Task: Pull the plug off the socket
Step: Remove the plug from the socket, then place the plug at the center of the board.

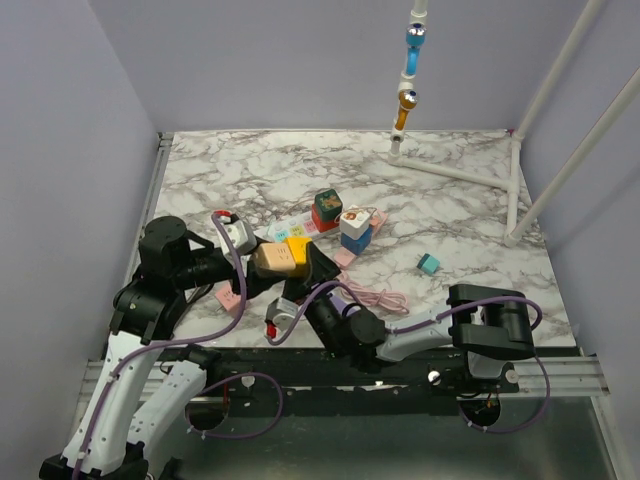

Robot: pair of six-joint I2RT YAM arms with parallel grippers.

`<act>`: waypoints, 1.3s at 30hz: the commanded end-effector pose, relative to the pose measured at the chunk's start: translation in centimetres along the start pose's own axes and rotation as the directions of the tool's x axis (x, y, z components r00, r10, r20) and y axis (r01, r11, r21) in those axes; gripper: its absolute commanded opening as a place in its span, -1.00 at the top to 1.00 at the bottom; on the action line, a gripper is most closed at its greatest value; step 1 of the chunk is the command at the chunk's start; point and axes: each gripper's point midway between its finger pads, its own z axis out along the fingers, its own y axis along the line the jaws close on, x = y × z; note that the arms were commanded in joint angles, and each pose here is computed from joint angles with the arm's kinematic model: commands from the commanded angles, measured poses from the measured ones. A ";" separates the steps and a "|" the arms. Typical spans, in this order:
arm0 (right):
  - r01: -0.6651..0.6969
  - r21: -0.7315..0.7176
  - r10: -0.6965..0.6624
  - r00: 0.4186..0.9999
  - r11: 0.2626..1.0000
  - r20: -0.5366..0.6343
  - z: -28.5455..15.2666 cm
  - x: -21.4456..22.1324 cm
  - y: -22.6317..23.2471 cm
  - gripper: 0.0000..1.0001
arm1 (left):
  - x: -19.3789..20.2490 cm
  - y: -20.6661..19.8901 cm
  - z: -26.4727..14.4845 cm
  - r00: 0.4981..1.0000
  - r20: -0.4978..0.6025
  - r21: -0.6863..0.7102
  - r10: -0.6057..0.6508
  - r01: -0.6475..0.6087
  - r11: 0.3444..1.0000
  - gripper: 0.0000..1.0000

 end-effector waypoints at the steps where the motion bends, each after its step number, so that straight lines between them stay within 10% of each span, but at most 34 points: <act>1: -0.212 0.186 0.206 0.977 0.959 0.052 -1.0 1.0 -4.1 0.99 | -1.7 1.6 -0.5 1.000 0.017 -0.103 0.015 -0.013 0.995 1.00; 39: -0.083 0.049 0.094 0.952 0.995 -0.292 -4.9 13.2 2.0 0.99 | -3.8 1.0 -3.4 0.986 -0.042 -0.161 0.161 -0.166 0.973 1.00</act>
